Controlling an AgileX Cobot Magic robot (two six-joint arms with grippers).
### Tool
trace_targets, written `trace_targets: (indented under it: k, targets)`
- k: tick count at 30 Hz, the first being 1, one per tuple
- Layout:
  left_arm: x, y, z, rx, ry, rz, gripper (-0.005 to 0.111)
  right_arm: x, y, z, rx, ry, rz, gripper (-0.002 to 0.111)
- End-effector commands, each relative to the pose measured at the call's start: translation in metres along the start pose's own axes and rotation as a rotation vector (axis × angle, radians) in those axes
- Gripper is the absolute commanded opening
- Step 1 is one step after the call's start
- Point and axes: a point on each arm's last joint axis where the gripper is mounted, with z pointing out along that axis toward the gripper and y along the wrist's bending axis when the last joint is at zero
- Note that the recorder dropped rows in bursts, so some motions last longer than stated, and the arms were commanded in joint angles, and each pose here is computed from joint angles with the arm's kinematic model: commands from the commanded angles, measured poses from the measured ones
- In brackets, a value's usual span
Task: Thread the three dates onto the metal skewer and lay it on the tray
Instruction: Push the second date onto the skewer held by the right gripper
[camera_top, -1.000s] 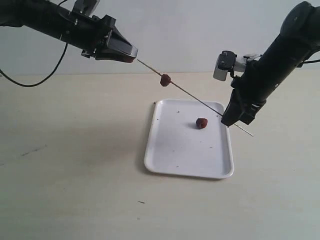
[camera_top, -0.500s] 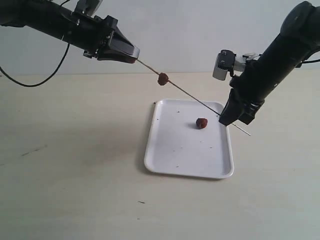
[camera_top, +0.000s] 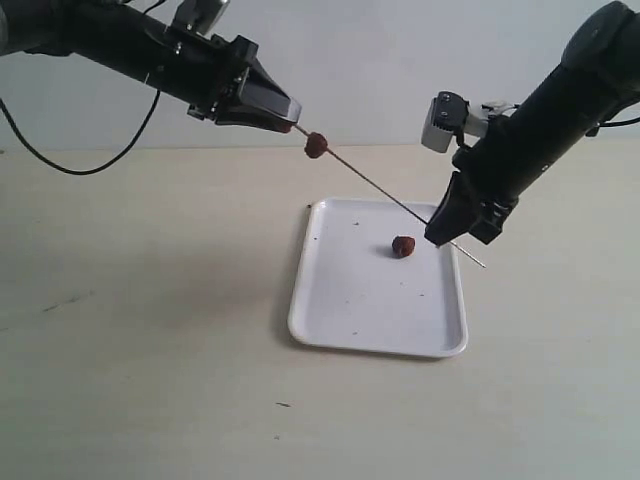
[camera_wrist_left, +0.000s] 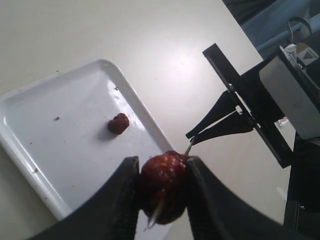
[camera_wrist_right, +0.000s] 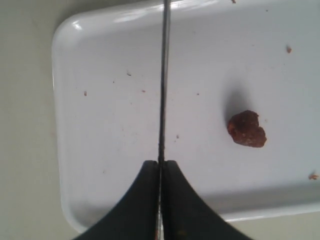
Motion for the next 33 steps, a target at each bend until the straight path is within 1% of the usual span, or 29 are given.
trace_targets:
  k: [1,10,18,24,25,27,30,32,33]
  targets:
    - [-0.002,-0.015,0.011,0.028,0.008,0.04,0.032,-0.003,-0.002,-0.002,0.009,-0.042,0.008,0.0]
    - [-0.001,-0.027,0.024,0.049,0.031,0.074,0.032,-0.007,-0.002,-0.002,0.012,-0.086,0.032,0.0]
    - [-0.001,-0.026,0.024,0.046,0.034,0.075,0.032,-0.01,-0.002,-0.003,0.015,-0.124,0.052,0.0]
    - [0.0,-0.027,0.024,0.048,0.034,0.108,0.032,-0.01,-0.002,-0.003,0.015,-0.126,0.053,0.0]
    - [0.0,-0.027,0.024,0.048,0.034,0.11,0.035,-0.01,-0.002,-0.003,0.016,-0.116,0.047,0.0]
    - [0.0,-0.024,0.022,0.032,0.042,0.116,0.043,-0.007,-0.003,-0.003,0.021,-0.098,0.059,0.0]
    - [0.002,-0.02,0.02,0.002,0.064,0.123,0.063,-0.006,-0.006,-0.003,0.054,-0.085,0.117,0.0]
    - [0.003,-0.018,0.02,-0.011,0.075,0.128,0.072,-0.007,-0.008,-0.004,0.08,-0.091,0.136,0.0]
    - [0.003,-0.019,0.021,-0.011,0.077,0.13,0.075,-0.007,-0.009,-0.005,0.093,-0.094,0.151,0.0]
